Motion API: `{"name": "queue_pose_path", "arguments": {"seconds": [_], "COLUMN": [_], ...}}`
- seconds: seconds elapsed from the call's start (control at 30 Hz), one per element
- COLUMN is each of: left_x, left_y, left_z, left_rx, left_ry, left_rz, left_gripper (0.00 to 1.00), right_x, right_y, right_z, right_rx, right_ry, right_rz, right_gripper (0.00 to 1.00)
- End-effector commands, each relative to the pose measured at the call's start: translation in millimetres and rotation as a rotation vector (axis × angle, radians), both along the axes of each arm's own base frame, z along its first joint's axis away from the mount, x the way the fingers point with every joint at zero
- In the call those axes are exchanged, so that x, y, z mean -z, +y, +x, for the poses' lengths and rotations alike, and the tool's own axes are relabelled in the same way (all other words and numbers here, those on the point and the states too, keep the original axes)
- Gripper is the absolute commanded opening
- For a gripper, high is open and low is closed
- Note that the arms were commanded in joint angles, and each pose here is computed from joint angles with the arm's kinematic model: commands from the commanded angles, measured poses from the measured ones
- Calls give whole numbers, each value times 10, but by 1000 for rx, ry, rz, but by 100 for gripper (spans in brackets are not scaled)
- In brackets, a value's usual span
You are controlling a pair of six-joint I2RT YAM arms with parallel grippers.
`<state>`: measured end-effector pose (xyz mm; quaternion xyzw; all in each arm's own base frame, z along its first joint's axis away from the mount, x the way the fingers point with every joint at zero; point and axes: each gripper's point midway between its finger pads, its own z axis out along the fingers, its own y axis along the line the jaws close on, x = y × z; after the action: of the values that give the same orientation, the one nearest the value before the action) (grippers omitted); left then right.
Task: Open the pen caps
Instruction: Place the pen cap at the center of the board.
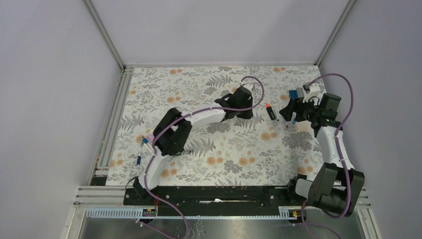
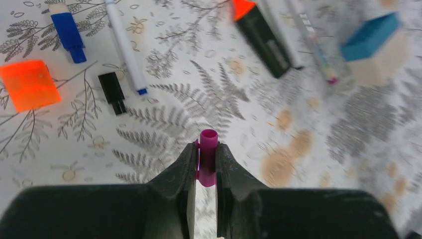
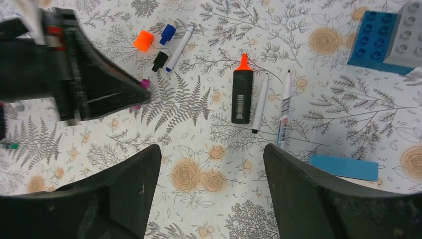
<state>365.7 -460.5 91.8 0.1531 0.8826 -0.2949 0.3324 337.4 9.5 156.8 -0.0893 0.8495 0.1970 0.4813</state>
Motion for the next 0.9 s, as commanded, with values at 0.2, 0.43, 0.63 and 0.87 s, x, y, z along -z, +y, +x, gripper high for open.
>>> {"name": "queue_pose_path", "arguments": {"seconds": [0.2, 0.43, 0.63, 0.87], "left_x": [287, 235, 137, -361], "left_y": [-53, -131, -209, -186], "left_z": [478, 561, 635, 691], "left_rx": [-104, -93, -81, -79], "left_ry": [-60, -88, -109, -191], "left_rz": [164, 155, 127, 73], "left_gripper": [21, 31, 36, 38], "right_x": [-42, 0, 14, 7], "right_y": [25, 3, 2, 23], "right_z": [12, 17, 13, -8], "right_rx": [-28, -24, -25, -47], "right_ry": [1, 13, 19, 9], "right_rz": [82, 88, 95, 105], "right_gripper": [83, 84, 84, 85]}}
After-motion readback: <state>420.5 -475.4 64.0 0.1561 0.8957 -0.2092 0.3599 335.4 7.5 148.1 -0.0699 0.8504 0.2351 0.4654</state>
